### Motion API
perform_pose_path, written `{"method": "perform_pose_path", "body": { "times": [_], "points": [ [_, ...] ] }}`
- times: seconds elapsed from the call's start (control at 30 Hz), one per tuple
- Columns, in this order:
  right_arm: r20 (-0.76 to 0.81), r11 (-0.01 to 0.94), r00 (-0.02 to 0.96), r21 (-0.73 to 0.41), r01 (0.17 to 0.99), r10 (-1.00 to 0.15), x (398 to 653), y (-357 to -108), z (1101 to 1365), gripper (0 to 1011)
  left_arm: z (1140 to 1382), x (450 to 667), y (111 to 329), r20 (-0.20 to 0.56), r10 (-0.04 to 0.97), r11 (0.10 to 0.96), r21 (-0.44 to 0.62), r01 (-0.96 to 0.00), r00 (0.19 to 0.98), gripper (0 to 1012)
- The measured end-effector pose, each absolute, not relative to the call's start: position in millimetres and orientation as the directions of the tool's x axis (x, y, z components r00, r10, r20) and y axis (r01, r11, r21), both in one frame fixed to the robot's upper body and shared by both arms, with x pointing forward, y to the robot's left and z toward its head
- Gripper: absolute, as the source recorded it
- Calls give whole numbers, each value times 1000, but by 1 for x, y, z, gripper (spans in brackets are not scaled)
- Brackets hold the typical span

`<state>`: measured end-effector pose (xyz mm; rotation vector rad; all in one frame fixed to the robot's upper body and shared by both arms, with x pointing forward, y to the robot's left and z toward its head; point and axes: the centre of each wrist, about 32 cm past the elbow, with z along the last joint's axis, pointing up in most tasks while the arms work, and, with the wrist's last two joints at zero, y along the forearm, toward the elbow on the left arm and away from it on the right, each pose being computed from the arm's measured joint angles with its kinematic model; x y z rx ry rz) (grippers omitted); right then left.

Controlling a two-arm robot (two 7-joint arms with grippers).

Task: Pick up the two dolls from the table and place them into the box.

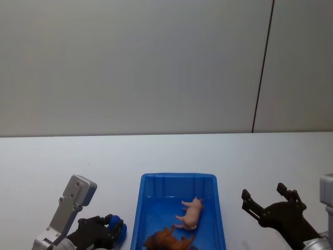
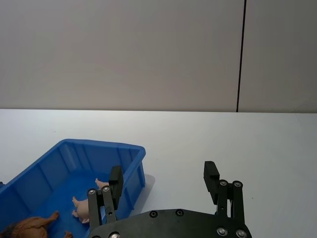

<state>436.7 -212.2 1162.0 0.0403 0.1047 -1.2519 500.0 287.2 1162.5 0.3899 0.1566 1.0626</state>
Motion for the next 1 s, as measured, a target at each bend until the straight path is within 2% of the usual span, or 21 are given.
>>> {"method": "perform_pose_path", "body": {
  "times": [0.27,0.63,1.0],
  "points": [
    [-101,314,310,-27,949,-945,437,-212,1162,1001,1167,500,287,83,870,431,348,-832,486,241],
    [-101,314,310,-27,949,-945,437,-212,1162,1001,1192,501,282,167,857,439,259,-860,488,181],
    [-101,314,310,-27,949,-945,437,-212,1162,1001,1218,505,268,221,804,529,160,-834,552,109]
  ]
}}
